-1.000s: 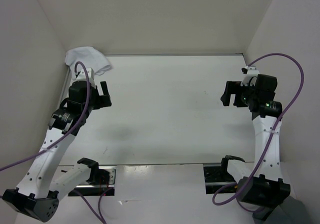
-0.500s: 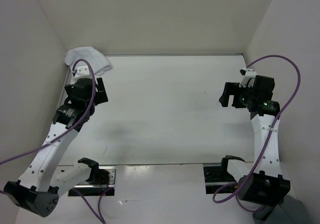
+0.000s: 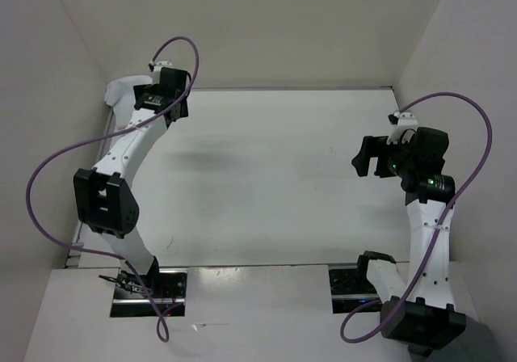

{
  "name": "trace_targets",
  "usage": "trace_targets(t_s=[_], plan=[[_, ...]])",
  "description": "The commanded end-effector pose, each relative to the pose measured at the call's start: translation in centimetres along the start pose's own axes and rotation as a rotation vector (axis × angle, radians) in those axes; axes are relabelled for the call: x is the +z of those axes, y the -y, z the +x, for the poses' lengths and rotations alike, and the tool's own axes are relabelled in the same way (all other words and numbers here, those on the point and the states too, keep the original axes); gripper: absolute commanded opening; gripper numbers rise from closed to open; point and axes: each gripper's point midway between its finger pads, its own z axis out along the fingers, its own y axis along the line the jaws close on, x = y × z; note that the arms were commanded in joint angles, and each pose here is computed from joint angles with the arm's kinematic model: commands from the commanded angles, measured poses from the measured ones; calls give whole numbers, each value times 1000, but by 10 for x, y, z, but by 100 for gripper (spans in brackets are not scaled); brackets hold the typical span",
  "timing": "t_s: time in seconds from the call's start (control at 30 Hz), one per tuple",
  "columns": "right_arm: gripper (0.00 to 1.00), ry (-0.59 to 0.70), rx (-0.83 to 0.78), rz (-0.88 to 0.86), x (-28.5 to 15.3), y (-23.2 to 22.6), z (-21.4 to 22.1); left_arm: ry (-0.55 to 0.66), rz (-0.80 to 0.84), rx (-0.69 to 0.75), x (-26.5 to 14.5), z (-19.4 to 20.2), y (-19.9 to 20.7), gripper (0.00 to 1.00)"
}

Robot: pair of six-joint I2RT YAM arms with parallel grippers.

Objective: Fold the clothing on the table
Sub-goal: Grab the skirt from the pile

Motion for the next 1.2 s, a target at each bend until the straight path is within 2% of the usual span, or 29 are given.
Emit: trace_targets(t_s=[0.0, 0.23, 0.3, 0.4, 0.5, 0.67, 0.87, 1.0, 1.17], plan=[[100, 40, -36, -28, 1, -5, -9, 87, -101, -43, 8, -44, -10, 100], [100, 52, -52, -46, -2, -9, -10, -30, -150, 20, 82, -11, 24, 100], [100, 53, -52, -55, -2, -10, -10, -62, -168, -2, 101, 0, 21, 100], [100, 62, -65, -54, -4, -11, -12, -101, -141, -28, 130, 13, 30, 95], [100, 62, -65, -54, -4, -11, -12, -163, -192, -59, 168, 37, 12, 87], [100, 55, -61, -66, -2, -12, -11, -157, -235, -105, 191, 33, -5, 89], [100, 47, -66, -67, 0, -11, -10, -181, -280, -136, 230, 45, -20, 92], [100, 40, -62, -77, 0, -13, -8, -230, -260, -154, 252, 60, -28, 96], [100, 40, -62, -77, 0, -13, -8, -251, -154, -147, 267, 64, -18, 96]])
